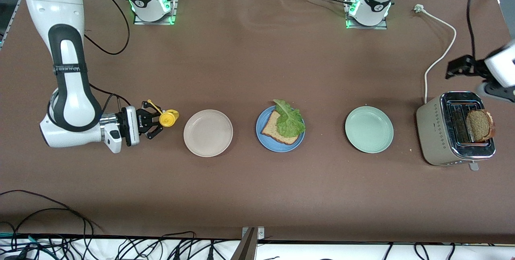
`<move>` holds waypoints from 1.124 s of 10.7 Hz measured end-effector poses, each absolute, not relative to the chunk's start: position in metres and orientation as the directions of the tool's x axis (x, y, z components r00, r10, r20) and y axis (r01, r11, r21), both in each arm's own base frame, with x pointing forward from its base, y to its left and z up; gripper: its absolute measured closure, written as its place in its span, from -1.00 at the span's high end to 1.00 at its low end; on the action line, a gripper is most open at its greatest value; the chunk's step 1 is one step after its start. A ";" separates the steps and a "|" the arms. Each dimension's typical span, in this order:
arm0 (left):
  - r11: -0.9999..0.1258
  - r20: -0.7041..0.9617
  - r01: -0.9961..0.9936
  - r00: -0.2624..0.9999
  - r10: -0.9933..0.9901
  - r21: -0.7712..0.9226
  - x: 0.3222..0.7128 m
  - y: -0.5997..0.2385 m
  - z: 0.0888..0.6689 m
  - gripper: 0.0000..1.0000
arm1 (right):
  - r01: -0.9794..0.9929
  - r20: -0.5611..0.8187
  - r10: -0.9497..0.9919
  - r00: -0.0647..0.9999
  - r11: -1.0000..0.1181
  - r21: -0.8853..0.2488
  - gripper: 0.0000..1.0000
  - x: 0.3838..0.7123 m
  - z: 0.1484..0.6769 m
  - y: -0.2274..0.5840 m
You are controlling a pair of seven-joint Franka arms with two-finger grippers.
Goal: Make sandwich in blue plate with both arms
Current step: 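Carry the yellow bottle back and set it on the table, then open the right gripper while the left gripper grasps the toaster bread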
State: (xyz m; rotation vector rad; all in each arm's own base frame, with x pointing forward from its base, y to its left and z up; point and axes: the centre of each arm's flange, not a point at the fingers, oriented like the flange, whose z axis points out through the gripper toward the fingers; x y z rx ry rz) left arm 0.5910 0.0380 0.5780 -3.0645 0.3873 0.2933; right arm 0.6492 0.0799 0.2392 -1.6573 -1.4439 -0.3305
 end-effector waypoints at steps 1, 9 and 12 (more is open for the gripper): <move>-0.977 -0.193 -0.210 0.960 -0.203 -0.017 0.598 0.066 0.565 1.00 | 0.906 0.716 0.646 0.265 0.089 -0.415 -0.56 0.649 0.225 0.065; -0.971 -0.163 -0.235 0.961 -0.224 -0.048 0.630 0.196 0.477 1.00 | 0.941 0.786 0.603 0.135 0.171 -0.292 -0.56 0.655 0.147 0.009; -0.977 -0.181 -0.209 0.963 -0.200 -0.031 0.633 0.215 0.448 1.00 | 0.944 0.795 0.596 0.112 0.186 -0.272 -0.56 0.661 0.130 0.011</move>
